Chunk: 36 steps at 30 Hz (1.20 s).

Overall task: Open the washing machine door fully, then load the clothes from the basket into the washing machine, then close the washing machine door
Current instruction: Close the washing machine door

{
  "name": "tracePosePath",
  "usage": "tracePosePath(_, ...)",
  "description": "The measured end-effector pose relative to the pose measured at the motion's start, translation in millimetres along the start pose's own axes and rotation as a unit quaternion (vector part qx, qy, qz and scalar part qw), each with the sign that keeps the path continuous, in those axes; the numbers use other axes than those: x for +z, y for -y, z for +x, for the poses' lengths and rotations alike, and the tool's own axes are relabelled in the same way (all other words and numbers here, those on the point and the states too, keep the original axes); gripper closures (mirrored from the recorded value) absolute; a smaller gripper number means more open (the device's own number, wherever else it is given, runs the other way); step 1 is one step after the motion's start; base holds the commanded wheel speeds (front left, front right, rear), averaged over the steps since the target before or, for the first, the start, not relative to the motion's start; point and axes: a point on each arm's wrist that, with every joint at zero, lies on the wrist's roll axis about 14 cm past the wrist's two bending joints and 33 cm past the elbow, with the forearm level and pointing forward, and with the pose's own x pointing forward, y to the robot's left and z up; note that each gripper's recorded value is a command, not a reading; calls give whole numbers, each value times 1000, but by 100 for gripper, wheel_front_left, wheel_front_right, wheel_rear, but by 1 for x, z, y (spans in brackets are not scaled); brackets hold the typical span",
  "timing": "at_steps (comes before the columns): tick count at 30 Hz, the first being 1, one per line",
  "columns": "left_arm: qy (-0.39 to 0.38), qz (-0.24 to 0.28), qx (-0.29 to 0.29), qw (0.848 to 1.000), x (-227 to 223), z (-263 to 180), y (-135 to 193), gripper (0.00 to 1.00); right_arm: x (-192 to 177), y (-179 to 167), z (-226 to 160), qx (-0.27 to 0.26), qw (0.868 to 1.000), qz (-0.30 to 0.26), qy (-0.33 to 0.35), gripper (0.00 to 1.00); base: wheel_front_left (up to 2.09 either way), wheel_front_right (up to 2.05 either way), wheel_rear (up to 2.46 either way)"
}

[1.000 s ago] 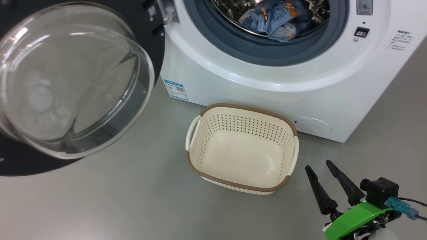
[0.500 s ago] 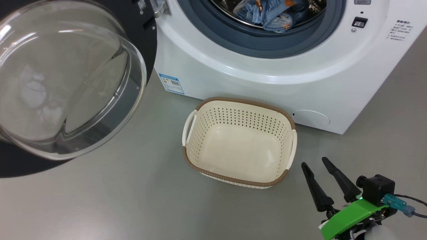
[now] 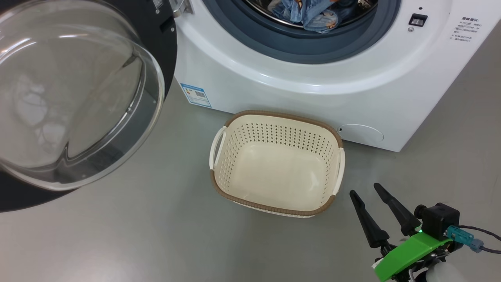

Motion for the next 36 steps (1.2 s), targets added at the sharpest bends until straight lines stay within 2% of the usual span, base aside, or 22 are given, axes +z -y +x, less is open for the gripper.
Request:
tracePosePath(17, -89, 14, -16, 996, -24, -8, 10, 100, 7, -1, 0, -3, 1000, -1, 10, 0, 0, 0, 0)
tracePosePath(30, -168, 42, -53, 983, -42, -34, 21, 100, 16, -14, 3, 9, 1000, -3, 21, 0, 0, 0, 0)
tracePosePath(36, -209, 51, -90, 972, -58, -43, 39, 100, 18, -19, 4, 12, 1000, -2, 24, 0, 0, 0, 0)
